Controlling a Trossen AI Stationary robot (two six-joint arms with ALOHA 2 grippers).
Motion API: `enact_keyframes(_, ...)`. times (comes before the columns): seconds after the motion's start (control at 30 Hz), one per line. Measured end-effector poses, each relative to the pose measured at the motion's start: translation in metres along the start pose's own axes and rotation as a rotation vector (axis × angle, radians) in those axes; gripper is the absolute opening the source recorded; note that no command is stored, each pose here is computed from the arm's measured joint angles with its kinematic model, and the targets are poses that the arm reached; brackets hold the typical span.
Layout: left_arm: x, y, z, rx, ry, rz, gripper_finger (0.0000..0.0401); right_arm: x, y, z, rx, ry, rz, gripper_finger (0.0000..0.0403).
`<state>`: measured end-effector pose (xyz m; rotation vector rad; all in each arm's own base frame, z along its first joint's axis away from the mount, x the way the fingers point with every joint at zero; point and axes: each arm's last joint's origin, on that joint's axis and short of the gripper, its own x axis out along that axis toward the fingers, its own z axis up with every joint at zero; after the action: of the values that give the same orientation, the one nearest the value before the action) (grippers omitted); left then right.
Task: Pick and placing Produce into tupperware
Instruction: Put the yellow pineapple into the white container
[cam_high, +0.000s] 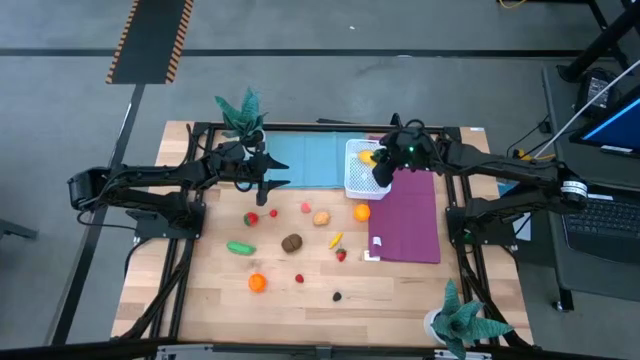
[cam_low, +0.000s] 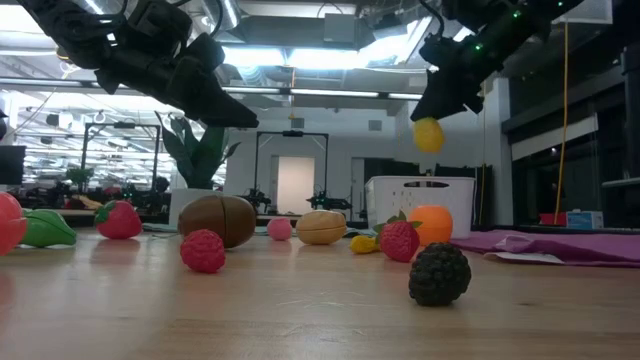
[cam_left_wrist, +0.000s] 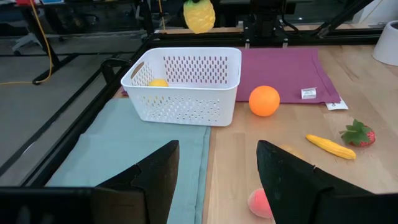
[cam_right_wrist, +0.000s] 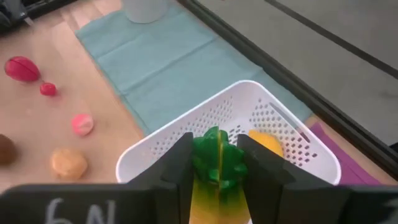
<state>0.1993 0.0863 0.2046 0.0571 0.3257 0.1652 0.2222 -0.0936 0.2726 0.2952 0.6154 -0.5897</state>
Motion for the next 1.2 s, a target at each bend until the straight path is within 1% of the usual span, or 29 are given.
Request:
enact_keyframes(0.13, 0.000, 0.000, 0.000, 0.000, 0.000, 0.000, 0.0207, 0.002, -0.002, 0.000, -0.003, -0.010, -0.010, 0.0106)
enact_keyframes(0.23, 0.000, 0.000, 0.000, -0.001, 0.001, 0.000, 0.0207, 0.009, -0.004, -0.001, -0.018, 0.008, -0.029, 0.0106)
enact_keyframes(0.43, 0.000, -0.001, -0.003, -0.009, 0.034, -0.006, 0.0207, 0.040, -0.013, -0.006, -0.050, 0.074, -0.075, 0.0106)
enact_keyframes(0.6, 0.000, -0.001, -0.006, -0.019, 0.058, -0.010, 0.0207, 0.067, -0.025, -0.012, -0.052, 0.131, -0.118, 0.0106)
enact_keyframes(0.73, 0.000, -0.001, -0.006, -0.019, 0.059, -0.011, 0.0207, 0.082, -0.033, -0.019, -0.040, 0.186, -0.129, 0.0106)
enact_keyframes(0.93, 0.000, -0.001, -0.006, -0.018, 0.059, -0.011, 0.0207, 0.091, -0.039, -0.023, -0.031, 0.216, -0.123, 0.0106)
enact_keyframes(1.2, 0.000, -0.001, -0.006, -0.017, 0.059, -0.011, 0.0207, 0.092, -0.041, -0.024, -0.043, 0.229, -0.126, 0.0106)
